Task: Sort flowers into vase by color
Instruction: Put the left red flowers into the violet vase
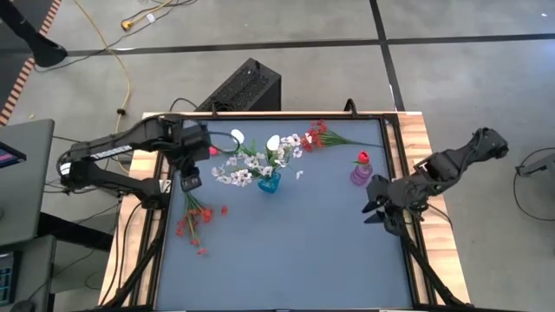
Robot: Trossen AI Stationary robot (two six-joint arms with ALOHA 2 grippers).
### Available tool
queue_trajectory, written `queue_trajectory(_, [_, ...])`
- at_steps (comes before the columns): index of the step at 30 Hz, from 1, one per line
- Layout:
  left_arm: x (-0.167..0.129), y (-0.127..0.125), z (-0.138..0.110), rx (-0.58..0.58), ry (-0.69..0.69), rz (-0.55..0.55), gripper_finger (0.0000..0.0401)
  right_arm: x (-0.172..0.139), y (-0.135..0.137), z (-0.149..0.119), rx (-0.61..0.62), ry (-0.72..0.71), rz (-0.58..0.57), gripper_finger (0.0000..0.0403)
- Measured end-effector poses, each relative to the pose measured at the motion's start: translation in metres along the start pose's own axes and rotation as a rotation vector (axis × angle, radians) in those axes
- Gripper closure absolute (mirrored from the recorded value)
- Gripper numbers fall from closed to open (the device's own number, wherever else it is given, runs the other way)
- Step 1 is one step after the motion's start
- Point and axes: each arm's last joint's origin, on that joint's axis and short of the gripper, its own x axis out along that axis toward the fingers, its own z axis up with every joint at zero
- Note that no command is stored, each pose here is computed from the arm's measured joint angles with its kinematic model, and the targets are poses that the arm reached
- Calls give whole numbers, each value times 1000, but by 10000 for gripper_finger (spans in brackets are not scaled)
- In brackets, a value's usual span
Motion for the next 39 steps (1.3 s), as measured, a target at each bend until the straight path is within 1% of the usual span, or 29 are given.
queue_trajectory(2, [-1, 7, 3, 18, -38, -6, 269, 6, 5, 1, 21, 9, 8, 216])
queue_trajectory(4, [-2, 18, 5, 54, -49, 14, 269, 13, 12, 3, 29, 12, 25, 216])
queue_trajectory(7, [0, 35, 5, 151, -7, 43, 269, 26, 22, 4, 6, 16, 13, 216])
queue_trajectory(10, [2, 51, 7, 190, 24, 53, 269, 38, 30, 4, 17, 17, 6, 216])
queue_trajectory(12, [4, 64, 8, 121, 39, 57, 269, 45, 35, 6, 49, 17, 13, 216])
queue_trajectory(14, [8, 82, 10, 2, 49, 56, 269, 52, 39, 8, 72, 10, 24, 216])
queue_trajectory(16, [13, 97, 8, -79, 63, 45, 269, 57, 43, 9, 89, -6, 28, 216])
queue_trajectory(18, [23, 107, 2, -111, 114, 29, 269, 61, 47, 11, 105, -24, 37, 216])
queue_trajectory(20, [36, 111, -4, -100, 167, -2, 269, 65, 51, 13, 109, -45, 48, 216])
queue_trajectory(25, [78, 102, -23, 25, 316, -84, 269, 72, 57, 14, 101, -84, 49, 216])
queue_trajectory(29, [110, 92, -34, 128, 407, -73, 269, 74, 58, 15, 103, -87, 49, 216])
queue_trajectory(35, [138, 77, -40, 354, 423, -70, 269, 74, 56, 17, 93, -94, 44, 216])
queue_trajectory(37, [139, 74, -35, 432, 397, -56, 269, 74, 54, 18, 81, -96, 41, 216])
queue_trajectory(39, [141, 71, -30, 504, 370, -20, 269, 74, 53, 19, 68, -98, 37, 216])
